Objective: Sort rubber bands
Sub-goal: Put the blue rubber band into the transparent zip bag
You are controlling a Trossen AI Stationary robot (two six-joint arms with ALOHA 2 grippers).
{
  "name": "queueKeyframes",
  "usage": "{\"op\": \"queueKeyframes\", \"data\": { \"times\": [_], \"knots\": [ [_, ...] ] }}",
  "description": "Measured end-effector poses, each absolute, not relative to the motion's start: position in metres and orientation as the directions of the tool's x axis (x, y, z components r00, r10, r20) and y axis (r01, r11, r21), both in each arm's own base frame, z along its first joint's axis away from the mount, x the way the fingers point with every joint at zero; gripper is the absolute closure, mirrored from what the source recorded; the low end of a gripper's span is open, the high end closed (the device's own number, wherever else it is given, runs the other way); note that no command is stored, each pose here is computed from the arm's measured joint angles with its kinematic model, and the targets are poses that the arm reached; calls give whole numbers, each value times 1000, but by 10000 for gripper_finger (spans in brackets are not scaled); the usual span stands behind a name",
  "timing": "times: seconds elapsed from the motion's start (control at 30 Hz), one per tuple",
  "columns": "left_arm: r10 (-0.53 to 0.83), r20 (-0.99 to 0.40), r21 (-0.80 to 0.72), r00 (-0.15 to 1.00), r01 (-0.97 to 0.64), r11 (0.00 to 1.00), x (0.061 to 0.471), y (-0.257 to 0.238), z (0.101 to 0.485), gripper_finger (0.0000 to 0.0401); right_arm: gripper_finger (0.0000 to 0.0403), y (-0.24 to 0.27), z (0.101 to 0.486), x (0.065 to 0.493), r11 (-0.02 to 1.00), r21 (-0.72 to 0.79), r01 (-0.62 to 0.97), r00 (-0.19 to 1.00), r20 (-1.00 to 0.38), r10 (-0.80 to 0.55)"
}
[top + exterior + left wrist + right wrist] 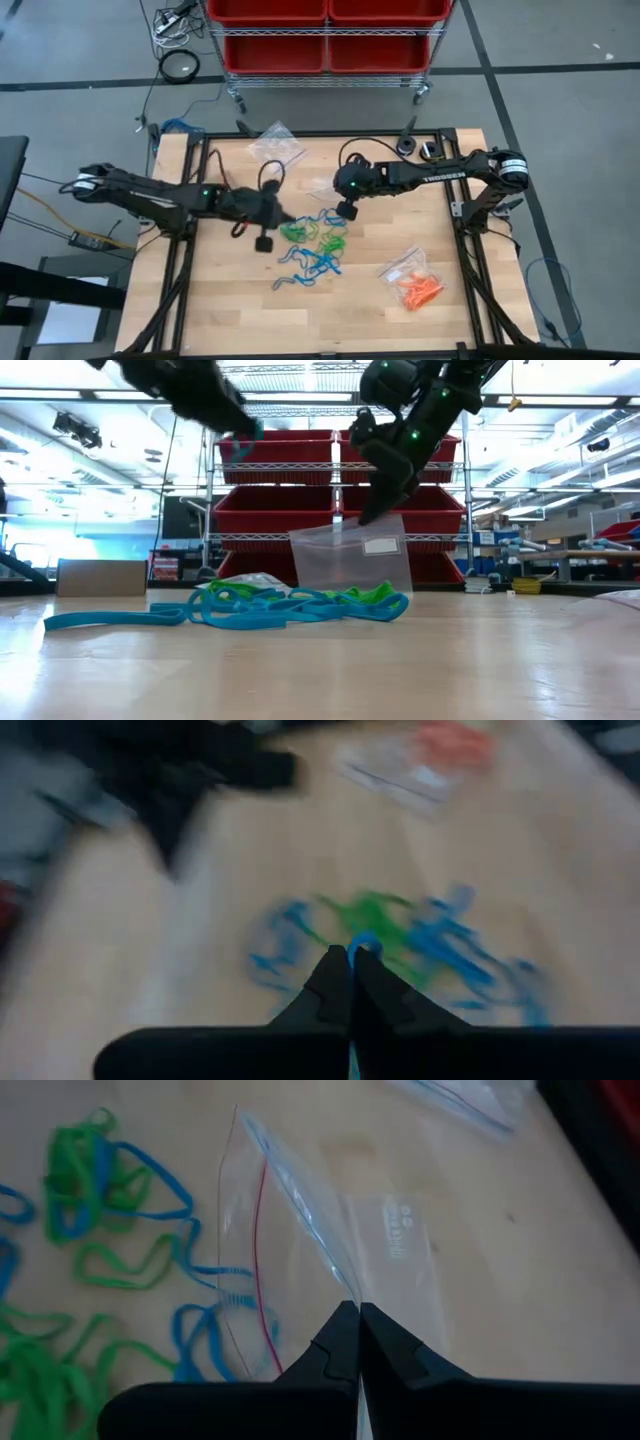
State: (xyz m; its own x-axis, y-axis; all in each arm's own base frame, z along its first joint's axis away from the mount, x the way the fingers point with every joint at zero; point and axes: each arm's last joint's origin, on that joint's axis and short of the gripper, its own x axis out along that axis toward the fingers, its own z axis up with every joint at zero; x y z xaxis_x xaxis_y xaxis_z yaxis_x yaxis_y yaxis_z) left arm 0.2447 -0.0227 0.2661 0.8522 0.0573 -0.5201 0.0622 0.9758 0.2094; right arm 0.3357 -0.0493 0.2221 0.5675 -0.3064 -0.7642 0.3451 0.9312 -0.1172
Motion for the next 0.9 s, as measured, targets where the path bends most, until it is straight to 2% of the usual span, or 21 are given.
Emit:
{"op": "queueKeyframes", "data": {
  "times": [0.1, 0.23, 0.47, 0.63, 0.9],
  "knots": [
    [114, -436, 325, 893, 38, 945, 251, -14, 277, 400, 403, -46, 224, 338, 944, -72, 321, 603, -754, -263],
    [70, -443, 385, 894, 119, 915, 260, -1, 270, 400, 403, -41, 227, 343, 966, 1, 258, 664, -727, -177],
    [-15, -454, 385, 891, 212, 898, 279, 19, 252, 400, 403, -35, 231, 348, 979, 66, 193, 716, -692, -94],
    [-107, -381, 366, 918, 256, 895, 291, 26, 251, 400, 403, -34, 232, 349, 978, 90, 186, 726, -684, -75],
    [-112, -377, 363, 919, 258, 895, 302, 29, 239, 400, 403, -34, 233, 350, 979, 98, 179, 740, -669, -68]
  ]
}}
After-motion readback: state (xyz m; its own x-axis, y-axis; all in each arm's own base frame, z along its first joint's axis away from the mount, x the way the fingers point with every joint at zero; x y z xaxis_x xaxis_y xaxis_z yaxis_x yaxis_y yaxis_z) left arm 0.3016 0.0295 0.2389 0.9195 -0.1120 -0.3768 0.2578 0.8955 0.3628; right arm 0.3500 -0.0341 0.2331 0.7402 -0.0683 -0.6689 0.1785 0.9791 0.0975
